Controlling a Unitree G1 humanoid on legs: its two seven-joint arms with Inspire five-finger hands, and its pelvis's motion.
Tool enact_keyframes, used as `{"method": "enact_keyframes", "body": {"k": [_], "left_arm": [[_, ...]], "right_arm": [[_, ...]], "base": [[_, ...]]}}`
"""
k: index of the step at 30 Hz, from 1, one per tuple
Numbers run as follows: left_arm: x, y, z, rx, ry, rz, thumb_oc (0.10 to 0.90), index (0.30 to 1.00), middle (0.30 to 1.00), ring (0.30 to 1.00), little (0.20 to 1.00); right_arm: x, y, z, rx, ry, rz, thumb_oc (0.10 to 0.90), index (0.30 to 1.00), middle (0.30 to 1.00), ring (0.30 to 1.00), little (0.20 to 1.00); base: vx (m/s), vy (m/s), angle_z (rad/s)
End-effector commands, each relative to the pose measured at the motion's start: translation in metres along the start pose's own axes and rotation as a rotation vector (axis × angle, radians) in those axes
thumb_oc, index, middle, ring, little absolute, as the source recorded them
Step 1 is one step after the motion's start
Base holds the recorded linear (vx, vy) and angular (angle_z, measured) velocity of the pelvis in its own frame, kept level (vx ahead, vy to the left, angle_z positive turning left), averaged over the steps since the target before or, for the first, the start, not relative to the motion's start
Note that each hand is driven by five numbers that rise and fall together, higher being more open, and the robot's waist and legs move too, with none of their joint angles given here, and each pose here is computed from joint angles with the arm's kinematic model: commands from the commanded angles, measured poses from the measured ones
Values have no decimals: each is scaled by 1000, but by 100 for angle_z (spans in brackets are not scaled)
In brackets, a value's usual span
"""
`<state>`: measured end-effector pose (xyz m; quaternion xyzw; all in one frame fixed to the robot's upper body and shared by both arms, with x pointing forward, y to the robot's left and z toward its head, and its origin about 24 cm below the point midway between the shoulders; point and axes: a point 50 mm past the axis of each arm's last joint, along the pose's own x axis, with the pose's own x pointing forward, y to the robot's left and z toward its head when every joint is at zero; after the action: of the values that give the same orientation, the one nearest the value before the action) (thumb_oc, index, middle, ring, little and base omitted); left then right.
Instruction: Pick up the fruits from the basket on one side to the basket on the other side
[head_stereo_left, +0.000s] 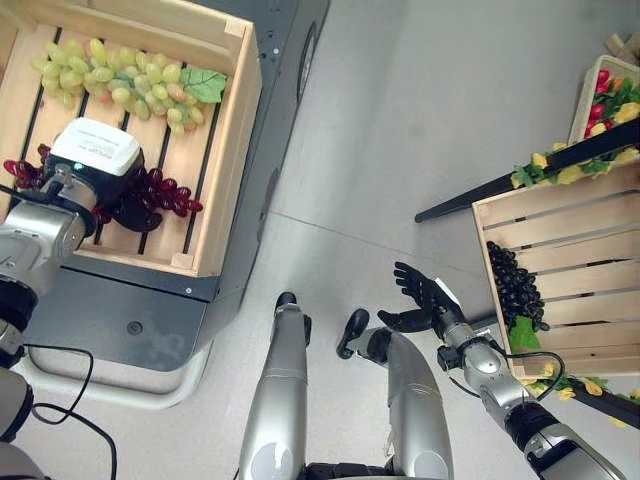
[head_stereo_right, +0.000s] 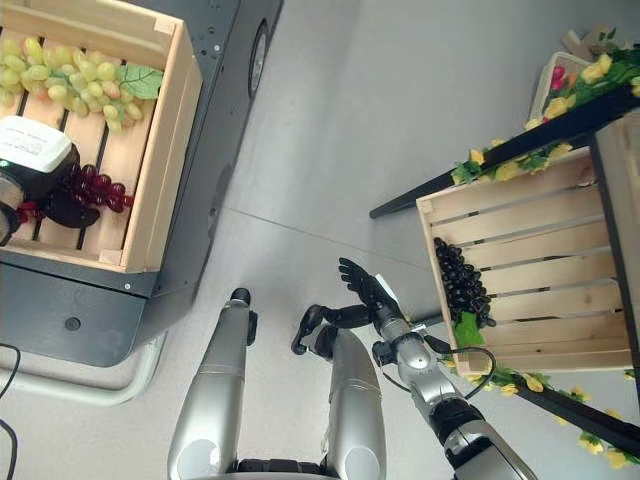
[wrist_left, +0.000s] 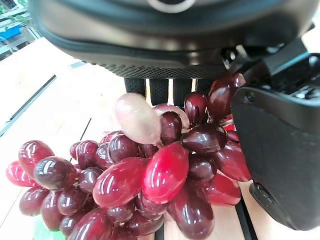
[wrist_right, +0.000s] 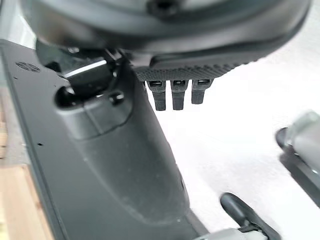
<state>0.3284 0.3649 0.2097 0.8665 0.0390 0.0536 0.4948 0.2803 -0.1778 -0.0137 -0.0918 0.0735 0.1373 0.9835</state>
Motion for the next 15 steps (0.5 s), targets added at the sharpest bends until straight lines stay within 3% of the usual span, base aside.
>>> {"method": "enact_keyframes", "body": {"k": [1,5,15], "left_arm": [[-7,18,-30,-131,143,176,400,300,300,300,300],[-14,3,-36,-225,199,204,400,300,300,300,300],[-47,-48,-48,-909,469,384,400,300,300,300,300]], "right_arm": [[-13,-23,16,37,-134,-86,800,900,900,900,900],[-15,-21,16,58,-134,-91,800,900,900,900,900],[-21,1,19,81,-175,-138,800,900,900,900,900]], "base": [[-23,-17,-3],[-16,-10,-9],[16,-13,-17]]}}
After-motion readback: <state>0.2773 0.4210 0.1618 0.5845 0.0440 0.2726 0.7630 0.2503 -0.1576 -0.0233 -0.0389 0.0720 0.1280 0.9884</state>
